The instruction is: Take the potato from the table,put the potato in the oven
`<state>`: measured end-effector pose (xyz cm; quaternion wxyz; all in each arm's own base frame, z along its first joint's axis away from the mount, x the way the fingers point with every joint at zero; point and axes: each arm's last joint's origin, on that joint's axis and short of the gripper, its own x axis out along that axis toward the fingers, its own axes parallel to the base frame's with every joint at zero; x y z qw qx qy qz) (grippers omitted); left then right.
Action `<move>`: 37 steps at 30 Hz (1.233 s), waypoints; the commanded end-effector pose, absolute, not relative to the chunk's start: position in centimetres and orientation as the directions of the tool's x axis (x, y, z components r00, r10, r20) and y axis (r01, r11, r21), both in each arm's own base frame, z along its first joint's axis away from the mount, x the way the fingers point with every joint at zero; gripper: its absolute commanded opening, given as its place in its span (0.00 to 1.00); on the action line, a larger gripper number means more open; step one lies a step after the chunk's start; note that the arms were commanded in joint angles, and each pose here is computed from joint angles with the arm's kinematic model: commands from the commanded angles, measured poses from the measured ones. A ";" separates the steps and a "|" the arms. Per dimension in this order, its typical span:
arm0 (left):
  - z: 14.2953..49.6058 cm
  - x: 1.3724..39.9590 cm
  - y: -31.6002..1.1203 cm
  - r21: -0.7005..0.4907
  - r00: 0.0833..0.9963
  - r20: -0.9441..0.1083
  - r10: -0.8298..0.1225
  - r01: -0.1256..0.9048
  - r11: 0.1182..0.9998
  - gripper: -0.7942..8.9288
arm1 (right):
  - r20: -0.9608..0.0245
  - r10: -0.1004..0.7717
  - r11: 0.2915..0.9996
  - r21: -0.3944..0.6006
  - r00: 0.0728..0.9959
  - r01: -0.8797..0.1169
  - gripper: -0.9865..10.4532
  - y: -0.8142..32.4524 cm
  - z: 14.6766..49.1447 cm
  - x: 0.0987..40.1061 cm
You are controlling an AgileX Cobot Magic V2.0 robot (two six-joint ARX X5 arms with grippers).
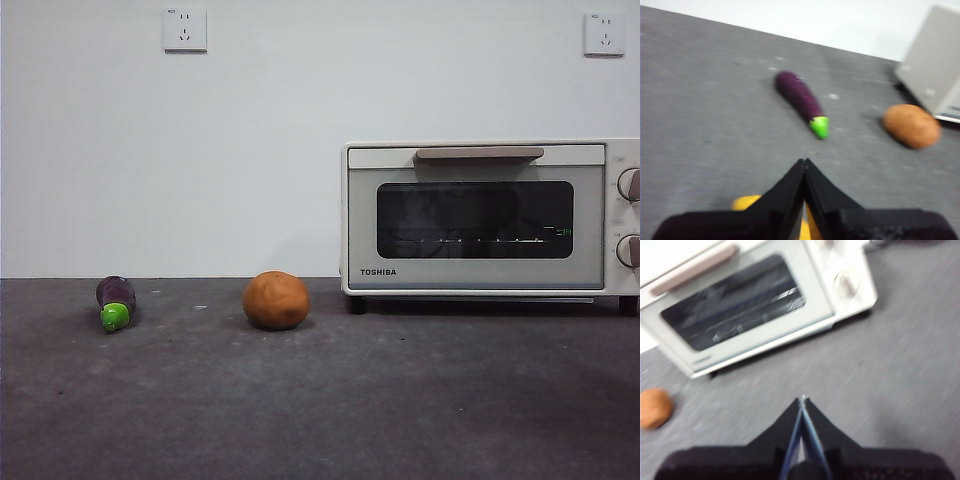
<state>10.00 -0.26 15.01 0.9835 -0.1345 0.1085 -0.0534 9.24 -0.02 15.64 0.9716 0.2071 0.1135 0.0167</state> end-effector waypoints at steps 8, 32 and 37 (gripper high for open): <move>14.9 11.8 -0.5 -0.496 0.938 -0.247 -0.242 0.093 0.863 0.08 | -0.116 0.101 0.881 0.472 0.988 -0.034 0.09 0.1 22.5 6.8; 30.6 23.4 -3.7 -0.560 0.839 -0.152 -0.522 0.362 0.745 0.08 | -0.027 0.188 0.697 0.708 0.982 -0.114 0.09 0.5 27.7 3.5; 32.5 26.3 -6.6 -0.573 0.738 -0.174 -0.652 0.463 0.676 0.08 | -0.032 0.314 0.689 0.695 0.949 -0.205 0.09 0.9 27.7 3.4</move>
